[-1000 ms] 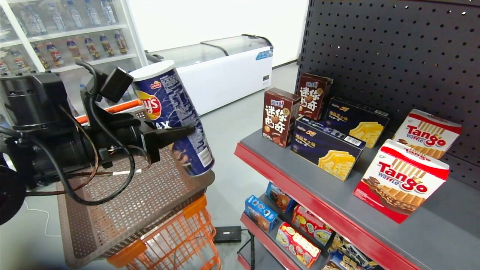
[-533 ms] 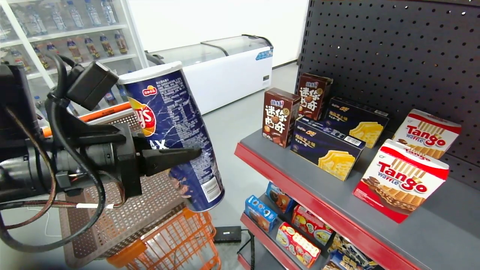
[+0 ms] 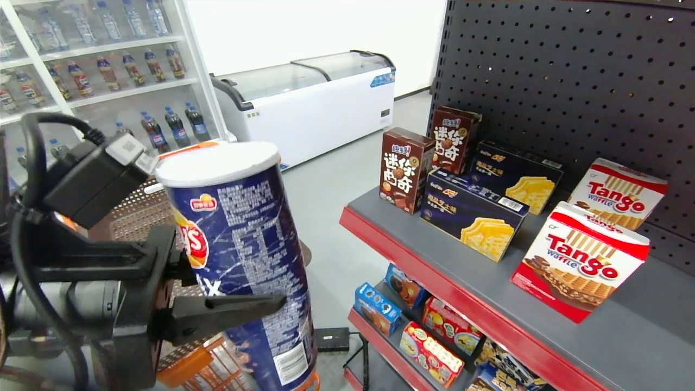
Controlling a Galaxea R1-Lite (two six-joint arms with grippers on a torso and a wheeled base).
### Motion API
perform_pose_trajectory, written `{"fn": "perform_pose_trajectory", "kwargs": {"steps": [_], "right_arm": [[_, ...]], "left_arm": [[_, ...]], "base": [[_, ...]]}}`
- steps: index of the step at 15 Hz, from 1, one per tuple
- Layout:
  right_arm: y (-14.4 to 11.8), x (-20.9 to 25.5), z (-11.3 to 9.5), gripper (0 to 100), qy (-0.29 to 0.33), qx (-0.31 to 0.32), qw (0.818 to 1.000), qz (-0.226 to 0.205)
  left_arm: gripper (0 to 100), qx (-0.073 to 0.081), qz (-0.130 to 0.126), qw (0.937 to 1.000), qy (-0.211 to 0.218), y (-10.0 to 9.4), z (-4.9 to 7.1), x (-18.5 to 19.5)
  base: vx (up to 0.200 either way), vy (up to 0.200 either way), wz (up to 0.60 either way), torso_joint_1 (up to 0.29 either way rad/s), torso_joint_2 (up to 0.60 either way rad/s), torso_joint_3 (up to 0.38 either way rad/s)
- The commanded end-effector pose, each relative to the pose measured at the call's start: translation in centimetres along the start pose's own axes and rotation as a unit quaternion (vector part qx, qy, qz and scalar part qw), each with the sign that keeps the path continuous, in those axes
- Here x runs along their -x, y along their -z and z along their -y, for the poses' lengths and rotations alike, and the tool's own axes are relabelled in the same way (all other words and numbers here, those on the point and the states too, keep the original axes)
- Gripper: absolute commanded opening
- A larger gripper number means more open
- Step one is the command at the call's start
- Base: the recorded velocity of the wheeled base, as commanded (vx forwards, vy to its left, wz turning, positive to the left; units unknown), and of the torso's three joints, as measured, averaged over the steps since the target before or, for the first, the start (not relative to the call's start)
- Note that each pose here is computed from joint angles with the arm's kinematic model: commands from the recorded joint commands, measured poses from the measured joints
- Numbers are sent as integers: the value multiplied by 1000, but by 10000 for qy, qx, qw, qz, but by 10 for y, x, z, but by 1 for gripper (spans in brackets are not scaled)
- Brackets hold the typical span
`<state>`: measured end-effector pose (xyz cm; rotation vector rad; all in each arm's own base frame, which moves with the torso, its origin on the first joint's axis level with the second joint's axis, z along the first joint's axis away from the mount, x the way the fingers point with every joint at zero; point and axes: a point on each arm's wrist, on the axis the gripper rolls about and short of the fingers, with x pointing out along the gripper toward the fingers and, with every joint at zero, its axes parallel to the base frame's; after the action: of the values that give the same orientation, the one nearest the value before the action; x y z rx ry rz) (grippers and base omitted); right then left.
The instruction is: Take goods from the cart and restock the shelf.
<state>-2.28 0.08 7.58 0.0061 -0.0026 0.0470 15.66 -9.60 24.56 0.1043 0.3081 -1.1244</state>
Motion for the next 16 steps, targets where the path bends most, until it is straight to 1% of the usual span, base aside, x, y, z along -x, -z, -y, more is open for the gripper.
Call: {"fn": "perform_pose_trajectory", "kwargs": {"steps": [1,4,5,6,7,10,16], "right_arm": [[0,0,0,100,-3,0,10000,1],[0,0,0,100,-3,0,10000,1],[0,0,0,100,-3,-7,10000,1],[0,0,0,100,-3,-7,10000,9],[0,0,0,100,-3,0,10000,1],[0,0,0,100,-3,0,10000,1],[0,0,0,100,-3,0,10000,1]], "left_arm": [[0,-40,8,10000,21,5,5,5],[0,-8,-44,9999,162,10,6,5],[0,-60,-100,9998,167,16,6,6],[0,-64,-157,9997,179,20,6,6],[0,-36,-223,9996,191,26,8,6],[0,-5,-258,9995,190,29,8,6],[0,-1,-264,9995,191,30,8,6]], "base": [[0,0,0,0,0,0],[0,0,0,0,0,0],[0,0,0,0,0,0],[0,0,0,0,0,0],[0,0,0,0,0,0],[0,0,0,0,0,0],[0,0,0,0,0,0]]}}
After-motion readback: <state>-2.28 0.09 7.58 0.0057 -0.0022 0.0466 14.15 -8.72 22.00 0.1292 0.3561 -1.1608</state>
